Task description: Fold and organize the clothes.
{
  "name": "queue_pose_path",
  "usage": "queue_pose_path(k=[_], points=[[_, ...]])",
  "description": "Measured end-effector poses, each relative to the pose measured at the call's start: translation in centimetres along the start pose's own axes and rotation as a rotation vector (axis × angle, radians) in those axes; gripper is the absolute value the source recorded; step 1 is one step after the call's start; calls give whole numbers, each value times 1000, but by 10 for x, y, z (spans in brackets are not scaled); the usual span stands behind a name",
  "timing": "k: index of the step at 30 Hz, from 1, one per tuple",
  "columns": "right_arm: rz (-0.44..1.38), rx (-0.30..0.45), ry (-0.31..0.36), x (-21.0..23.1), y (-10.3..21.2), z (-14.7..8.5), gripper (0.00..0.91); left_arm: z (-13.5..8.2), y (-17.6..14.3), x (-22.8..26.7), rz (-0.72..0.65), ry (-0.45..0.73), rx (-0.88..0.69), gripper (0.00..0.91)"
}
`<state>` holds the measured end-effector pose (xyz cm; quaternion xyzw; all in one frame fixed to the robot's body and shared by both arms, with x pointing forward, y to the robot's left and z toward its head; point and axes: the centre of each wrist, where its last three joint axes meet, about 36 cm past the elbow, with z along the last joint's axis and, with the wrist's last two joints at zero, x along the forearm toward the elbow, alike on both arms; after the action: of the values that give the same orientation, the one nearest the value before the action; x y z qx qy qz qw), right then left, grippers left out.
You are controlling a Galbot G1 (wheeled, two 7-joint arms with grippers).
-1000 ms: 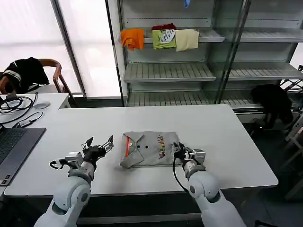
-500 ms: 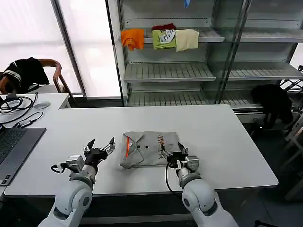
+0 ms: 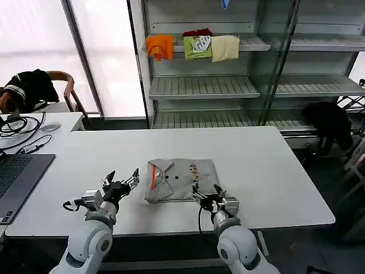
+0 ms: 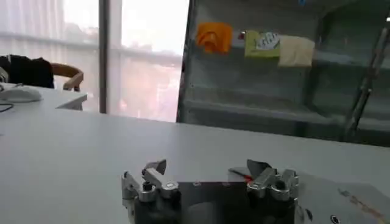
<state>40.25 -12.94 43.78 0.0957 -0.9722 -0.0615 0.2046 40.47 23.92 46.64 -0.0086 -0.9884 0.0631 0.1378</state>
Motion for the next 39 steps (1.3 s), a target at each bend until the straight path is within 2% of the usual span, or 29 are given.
queue_pose_path(k=[10,15,18,24,31,39], points=[[20,-1,-16,9,-5,-4,907,3,0,1,-1,-4,9,907],[49,13,-79,14,-13,-17,907,0,3,4,-12,-30,8,907],[91,48,-146,18,-23,-26,907,-3,5,8,-22,-53,16,907],[192,120,-239,21,-50,-37,907,-8,11,11,-50,-97,16,907],[276,168,-294,25,-76,-42,907,-8,19,13,-90,-125,-3,907],[321,185,-322,26,-90,-45,907,-9,20,20,-104,-139,-9,907]])
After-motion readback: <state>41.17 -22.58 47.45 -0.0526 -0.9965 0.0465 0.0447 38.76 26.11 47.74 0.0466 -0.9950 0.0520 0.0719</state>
